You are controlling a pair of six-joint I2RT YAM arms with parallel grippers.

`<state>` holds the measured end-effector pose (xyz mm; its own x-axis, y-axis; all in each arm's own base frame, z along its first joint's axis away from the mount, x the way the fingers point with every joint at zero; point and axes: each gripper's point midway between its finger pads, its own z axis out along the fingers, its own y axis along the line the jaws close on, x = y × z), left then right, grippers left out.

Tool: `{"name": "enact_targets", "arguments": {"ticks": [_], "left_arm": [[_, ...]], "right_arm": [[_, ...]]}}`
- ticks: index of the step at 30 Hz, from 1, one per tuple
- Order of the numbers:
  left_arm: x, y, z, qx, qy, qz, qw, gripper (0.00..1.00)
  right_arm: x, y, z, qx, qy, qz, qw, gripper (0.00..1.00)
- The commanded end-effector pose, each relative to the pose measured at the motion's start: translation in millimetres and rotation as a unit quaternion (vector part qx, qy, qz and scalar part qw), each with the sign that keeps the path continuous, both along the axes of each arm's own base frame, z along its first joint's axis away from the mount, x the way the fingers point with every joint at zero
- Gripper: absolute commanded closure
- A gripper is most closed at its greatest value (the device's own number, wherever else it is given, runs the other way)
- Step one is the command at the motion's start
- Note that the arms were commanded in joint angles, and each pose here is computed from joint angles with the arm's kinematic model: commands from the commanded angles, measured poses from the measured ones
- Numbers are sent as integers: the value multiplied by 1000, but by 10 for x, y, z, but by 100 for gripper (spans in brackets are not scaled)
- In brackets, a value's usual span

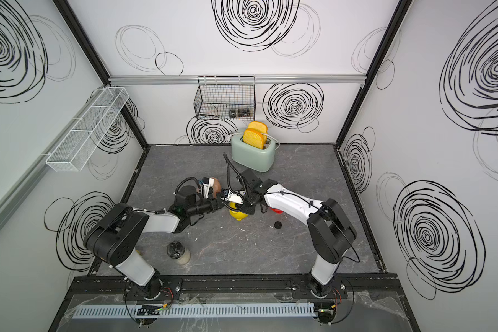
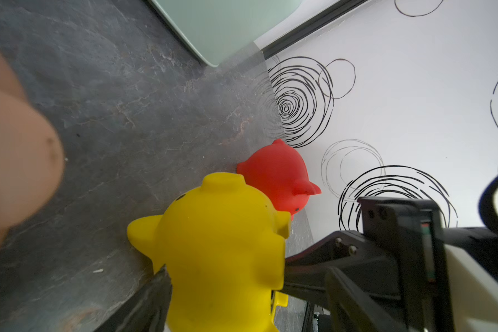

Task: Close piggy banks
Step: Screw the knob on the piggy bank.

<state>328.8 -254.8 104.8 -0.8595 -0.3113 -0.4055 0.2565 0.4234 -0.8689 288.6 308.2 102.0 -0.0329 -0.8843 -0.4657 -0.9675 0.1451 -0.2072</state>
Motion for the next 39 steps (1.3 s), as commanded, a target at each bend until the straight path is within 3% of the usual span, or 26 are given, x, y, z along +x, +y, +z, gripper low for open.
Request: {"name": "enact_targets", "arguments": {"ticks": [1,39], "left_arm": [[22,-53,131,-21,-22,-6,1000,12],[336,344,399,-15,-50,51,997,12]], "right_arm": [[-155,-117,-220,-36,39,10,999,100],[-152,-129,-280,-46,46,7,998,100]]}}
